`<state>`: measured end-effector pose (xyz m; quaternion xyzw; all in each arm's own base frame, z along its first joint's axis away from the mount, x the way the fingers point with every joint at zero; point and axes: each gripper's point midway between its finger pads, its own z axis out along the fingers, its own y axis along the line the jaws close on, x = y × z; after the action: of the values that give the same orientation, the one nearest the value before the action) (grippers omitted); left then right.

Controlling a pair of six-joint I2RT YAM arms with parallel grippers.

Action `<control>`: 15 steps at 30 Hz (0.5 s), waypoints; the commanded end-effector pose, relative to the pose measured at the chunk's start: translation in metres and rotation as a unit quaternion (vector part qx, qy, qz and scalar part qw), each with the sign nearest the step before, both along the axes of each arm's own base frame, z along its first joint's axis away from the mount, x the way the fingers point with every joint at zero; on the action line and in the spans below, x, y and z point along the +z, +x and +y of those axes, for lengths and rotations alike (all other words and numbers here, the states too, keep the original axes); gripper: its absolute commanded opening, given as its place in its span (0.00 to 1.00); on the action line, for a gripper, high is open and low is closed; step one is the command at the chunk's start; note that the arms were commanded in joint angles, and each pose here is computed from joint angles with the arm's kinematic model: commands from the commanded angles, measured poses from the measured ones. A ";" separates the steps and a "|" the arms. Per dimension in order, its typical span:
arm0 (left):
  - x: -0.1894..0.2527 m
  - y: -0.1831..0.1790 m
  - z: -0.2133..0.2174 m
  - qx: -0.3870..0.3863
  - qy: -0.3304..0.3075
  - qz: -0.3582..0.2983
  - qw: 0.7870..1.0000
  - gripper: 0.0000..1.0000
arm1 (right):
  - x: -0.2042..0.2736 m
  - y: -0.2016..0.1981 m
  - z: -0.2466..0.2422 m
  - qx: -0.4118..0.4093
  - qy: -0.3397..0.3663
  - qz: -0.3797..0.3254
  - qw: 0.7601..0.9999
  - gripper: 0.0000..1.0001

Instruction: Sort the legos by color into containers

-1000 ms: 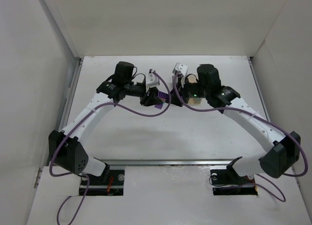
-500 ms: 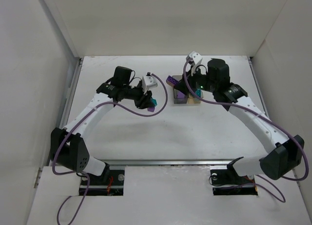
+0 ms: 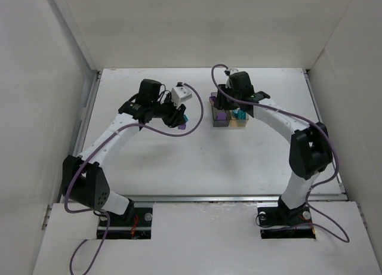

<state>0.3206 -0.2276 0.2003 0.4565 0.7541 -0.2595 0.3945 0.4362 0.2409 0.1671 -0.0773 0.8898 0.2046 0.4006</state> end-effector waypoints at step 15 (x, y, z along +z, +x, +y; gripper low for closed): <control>0.004 0.007 0.002 0.027 -0.010 -0.019 0.999 0.00 | 0.004 0.025 -0.059 -0.113 0.023 0.011 0.993 0.00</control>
<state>0.3269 -0.2228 0.1908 0.4372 0.7691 -0.2439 0.3973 0.4630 0.1773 0.1683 0.0410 0.8938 0.1628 0.4159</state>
